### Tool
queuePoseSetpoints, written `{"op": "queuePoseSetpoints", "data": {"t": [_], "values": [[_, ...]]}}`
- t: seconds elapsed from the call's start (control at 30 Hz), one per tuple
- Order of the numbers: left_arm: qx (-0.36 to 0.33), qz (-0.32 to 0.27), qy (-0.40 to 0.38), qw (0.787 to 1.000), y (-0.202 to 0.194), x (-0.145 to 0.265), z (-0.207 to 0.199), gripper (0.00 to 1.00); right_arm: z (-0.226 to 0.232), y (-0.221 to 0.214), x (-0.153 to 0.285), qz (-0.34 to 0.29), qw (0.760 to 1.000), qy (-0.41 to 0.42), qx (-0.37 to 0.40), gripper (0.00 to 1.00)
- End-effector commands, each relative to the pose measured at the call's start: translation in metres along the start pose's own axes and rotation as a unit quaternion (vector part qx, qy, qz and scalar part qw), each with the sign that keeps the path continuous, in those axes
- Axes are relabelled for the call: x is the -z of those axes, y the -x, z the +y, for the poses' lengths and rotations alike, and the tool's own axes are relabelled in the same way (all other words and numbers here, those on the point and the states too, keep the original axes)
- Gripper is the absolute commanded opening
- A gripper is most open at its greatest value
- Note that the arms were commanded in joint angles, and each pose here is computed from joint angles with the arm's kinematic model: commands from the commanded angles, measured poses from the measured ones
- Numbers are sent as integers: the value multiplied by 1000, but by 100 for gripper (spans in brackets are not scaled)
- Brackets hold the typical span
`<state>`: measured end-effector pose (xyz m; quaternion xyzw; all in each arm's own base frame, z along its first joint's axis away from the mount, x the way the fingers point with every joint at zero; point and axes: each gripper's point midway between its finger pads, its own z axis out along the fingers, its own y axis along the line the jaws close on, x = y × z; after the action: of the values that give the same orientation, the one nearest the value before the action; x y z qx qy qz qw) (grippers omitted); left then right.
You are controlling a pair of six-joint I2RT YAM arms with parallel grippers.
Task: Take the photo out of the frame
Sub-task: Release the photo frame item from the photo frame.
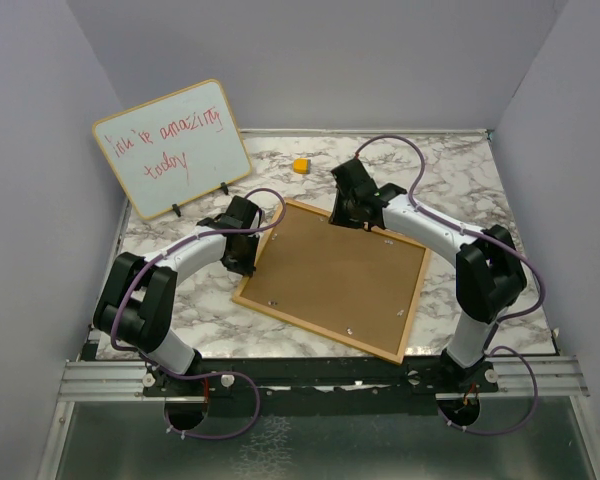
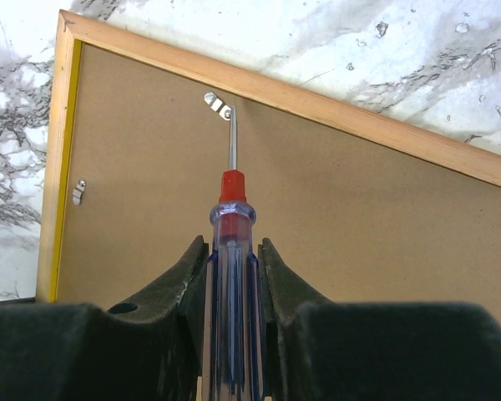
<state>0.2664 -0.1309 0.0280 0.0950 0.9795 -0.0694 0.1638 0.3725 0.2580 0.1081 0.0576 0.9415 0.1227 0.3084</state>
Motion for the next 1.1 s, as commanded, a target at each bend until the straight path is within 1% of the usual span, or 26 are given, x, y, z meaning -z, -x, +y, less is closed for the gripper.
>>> {"op": "queuePoseSetpoints", "data": {"t": [0.0, 0.37, 0.53, 1.07], "values": [[0, 19, 1, 1000, -8, -8, 0, 12, 1, -1, -3, 5, 1000, -8, 6, 1], [1, 19, 0, 1000, -9, -8, 0, 12, 4, -5, -16, 17, 1000, -10, 7, 0], [0, 19, 1, 1000, -9, -8, 0, 12, 11, -6, -16, 20, 1000, 10, 6, 0], [1, 20, 2, 1000, -9, -9, 0, 12, 15, -13, -15, 41, 999, 26, 24, 1]]}}
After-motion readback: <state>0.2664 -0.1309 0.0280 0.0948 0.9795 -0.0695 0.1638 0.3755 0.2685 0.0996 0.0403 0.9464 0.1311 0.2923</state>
